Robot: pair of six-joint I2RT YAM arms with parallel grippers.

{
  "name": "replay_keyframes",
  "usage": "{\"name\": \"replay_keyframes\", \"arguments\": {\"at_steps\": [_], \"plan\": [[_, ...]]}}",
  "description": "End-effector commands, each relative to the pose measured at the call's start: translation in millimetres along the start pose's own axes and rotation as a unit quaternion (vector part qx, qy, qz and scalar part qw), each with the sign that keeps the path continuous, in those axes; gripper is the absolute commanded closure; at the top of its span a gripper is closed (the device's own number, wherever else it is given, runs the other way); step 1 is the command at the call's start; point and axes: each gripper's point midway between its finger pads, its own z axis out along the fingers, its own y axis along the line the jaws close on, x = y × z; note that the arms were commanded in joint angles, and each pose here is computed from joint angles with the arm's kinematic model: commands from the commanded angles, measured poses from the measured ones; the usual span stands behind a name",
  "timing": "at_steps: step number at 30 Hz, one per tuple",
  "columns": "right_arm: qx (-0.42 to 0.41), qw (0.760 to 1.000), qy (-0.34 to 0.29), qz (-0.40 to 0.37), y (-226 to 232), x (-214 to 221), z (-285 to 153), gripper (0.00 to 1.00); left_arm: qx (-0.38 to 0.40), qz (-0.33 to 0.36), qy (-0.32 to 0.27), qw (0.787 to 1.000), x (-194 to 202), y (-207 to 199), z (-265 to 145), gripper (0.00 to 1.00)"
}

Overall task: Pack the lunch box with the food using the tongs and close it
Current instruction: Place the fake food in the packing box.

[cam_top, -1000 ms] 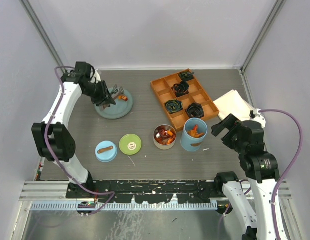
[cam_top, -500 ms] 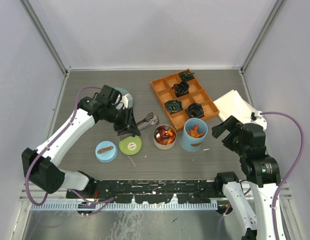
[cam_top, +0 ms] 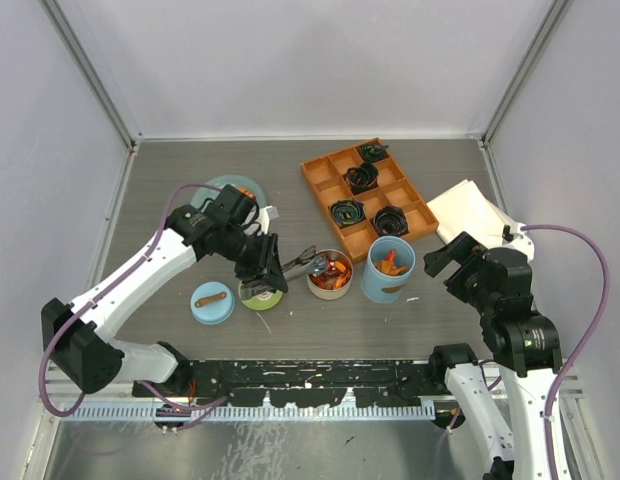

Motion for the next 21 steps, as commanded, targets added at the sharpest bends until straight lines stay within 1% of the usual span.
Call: {"name": "replay_keyframes", "arguments": {"at_steps": [1, 11, 14, 21], "plan": [[-0.017, 1.0, -0.024, 0.004, 8.9, -13.1, -8.4, 0.0, -0.005, 0.013, -0.005, 1.0, -1.3, -5.6, -1.5, 0.69], [-0.015, 1.0, -0.024, 0.003, 7.8, -13.1, -7.9, 0.0, -0.008, 0.019, 0.005, 1.0, -0.7, -5.7, 3.5, 0.64], [-0.013, 1.0, -0.025, 0.003, 6.9, -12.9, -7.9, 0.0, -0.008, 0.019, 0.004, 1.0, -1.2, -7.0, 3.2, 0.61], [-0.011, 1.0, -0.026, 0.003, 5.8, -12.8, -7.9, 0.0, -0.003, 0.023, -0.003, 1.0, -4.0, -12.6, -1.6, 0.6]]}}
